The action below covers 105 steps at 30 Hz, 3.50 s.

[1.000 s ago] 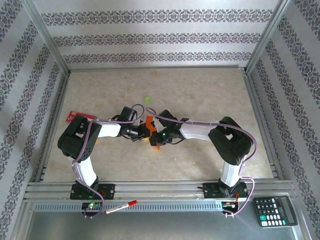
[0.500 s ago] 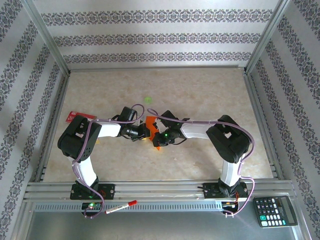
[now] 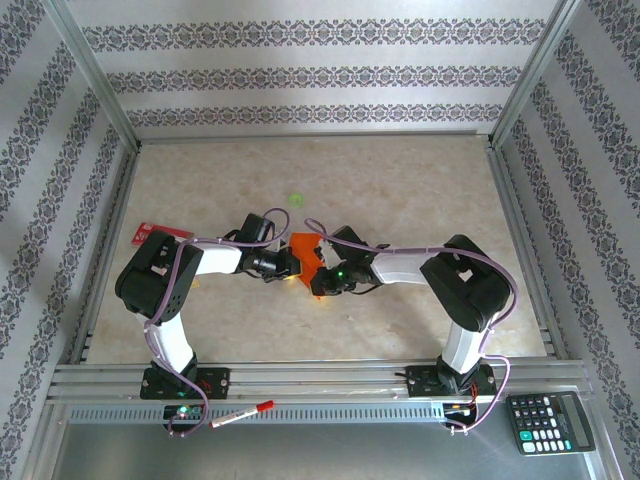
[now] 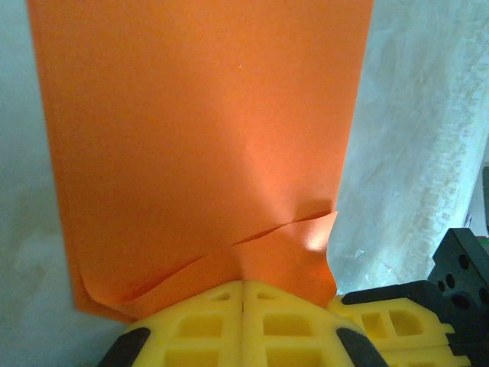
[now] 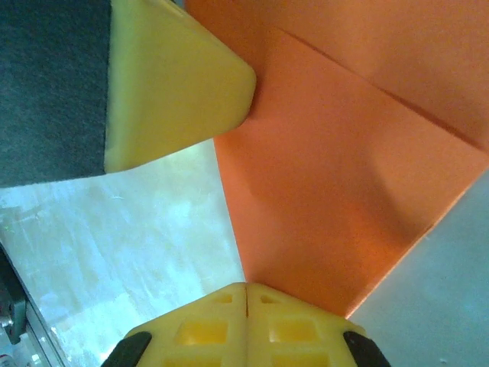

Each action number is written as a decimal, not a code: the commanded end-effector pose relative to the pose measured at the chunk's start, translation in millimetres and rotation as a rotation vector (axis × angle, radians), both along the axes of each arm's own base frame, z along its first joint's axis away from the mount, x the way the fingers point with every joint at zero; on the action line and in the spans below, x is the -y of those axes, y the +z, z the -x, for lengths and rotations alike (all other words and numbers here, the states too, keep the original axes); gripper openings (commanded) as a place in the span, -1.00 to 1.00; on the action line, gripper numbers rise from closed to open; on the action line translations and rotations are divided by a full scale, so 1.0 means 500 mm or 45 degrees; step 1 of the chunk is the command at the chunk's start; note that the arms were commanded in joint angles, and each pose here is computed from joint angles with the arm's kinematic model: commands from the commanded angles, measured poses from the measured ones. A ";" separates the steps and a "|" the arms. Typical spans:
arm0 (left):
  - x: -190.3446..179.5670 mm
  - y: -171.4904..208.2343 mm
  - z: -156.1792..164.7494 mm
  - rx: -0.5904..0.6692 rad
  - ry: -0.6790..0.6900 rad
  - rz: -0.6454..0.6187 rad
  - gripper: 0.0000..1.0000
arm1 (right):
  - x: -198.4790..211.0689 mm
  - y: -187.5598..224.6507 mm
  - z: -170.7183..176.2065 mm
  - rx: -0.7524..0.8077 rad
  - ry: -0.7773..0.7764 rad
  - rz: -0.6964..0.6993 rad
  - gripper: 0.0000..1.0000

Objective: Fold a paper plane with a square sheet of paper (pick it up from the middle)
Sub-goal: Third fold the triangle at the center of the table.

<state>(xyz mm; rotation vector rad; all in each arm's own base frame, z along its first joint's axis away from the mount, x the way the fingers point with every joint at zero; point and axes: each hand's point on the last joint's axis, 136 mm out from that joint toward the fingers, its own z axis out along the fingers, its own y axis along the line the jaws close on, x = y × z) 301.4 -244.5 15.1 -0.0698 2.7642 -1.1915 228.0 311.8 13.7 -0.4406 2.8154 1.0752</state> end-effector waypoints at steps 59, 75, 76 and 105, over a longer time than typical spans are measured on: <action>-0.041 -0.056 0.017 -0.102 0.048 -0.182 -0.80 | 0.033 -0.054 -0.006 -0.181 -0.121 0.103 -1.00; 0.006 0.053 0.051 -0.073 0.096 0.061 -1.00 | 0.056 -0.073 0.015 -0.198 -0.133 0.132 -1.00; 0.012 0.051 0.052 -0.080 0.092 0.073 -1.00 | 0.056 -0.074 0.014 -0.198 -0.136 0.133 -1.00; 0.049 0.021 0.021 -0.116 0.096 0.095 -1.00 | 0.072 -0.080 0.025 -0.209 -0.132 0.161 -1.00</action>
